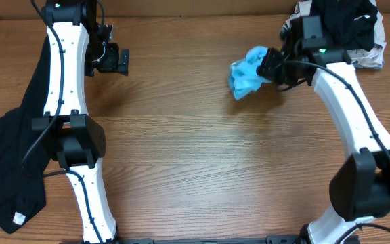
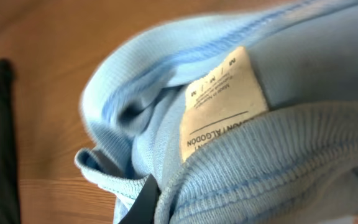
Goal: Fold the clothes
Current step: 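Carry the bundle to the clothes box at top right and release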
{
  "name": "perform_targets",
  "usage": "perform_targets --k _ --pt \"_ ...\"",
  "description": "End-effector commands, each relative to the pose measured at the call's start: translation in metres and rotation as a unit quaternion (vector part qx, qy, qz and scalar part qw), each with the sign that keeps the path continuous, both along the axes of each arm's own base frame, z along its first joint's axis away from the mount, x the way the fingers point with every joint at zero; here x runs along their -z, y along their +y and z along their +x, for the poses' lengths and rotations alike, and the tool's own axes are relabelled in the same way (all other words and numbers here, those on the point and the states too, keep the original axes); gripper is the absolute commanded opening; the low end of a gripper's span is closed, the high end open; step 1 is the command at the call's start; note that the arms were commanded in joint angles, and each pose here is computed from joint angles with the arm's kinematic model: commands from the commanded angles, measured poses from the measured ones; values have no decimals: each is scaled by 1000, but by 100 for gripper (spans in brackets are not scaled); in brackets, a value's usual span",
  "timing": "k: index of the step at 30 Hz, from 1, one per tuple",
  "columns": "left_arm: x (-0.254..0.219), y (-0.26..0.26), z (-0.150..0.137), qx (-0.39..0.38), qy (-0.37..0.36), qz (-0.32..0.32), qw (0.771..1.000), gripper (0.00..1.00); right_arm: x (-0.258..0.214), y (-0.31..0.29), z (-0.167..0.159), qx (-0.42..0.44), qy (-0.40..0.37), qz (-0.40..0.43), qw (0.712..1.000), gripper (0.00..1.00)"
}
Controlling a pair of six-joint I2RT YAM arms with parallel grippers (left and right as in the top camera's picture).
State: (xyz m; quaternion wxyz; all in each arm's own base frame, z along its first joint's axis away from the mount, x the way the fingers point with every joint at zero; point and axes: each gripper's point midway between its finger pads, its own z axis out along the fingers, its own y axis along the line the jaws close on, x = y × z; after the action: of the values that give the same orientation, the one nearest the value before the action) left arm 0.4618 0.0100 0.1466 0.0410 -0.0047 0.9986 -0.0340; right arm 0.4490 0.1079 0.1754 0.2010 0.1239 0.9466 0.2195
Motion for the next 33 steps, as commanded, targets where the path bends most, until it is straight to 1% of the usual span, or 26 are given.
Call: perform_targets --k 1,5,9,11,13,17,20,27,29,33 --pt "5 0 -1 10 7 -3 1000 100 -51 6 9 -31 -73 1 997 4" --pt "5 -1 -3 10 10 -3 1000 100 -79 6 19 -38 -114 -5 993 4" --pt "5 -1 -3 10 11 -3 1000 100 -115 -8 34 -21 -170 -46 984 4" --pt "5 -1 -3 10 11 -3 1000 100 -137 -18 41 -6 -202 -74 977 4" --pt "5 -1 -3 10 11 -3 1000 100 -164 -37 51 28 -239 -102 965 4" --pt "5 -1 -3 10 10 -3 1000 100 -198 -65 66 49 -301 -121 945 4" --pt "5 0 -2 10 8 -3 1000 100 -211 -95 76 80 -328 -128 933 4" --pt "4 0 2 10 1 -3 1000 100 -232 -161 96 97 -389 -143 905 4" --pt "5 0 2 10 1 -3 1000 100 -234 -177 103 93 -407 -141 898 4" --pt "4 0 2 4 1 -4 1000 100 -223 -203 118 93 -422 -132 892 4"
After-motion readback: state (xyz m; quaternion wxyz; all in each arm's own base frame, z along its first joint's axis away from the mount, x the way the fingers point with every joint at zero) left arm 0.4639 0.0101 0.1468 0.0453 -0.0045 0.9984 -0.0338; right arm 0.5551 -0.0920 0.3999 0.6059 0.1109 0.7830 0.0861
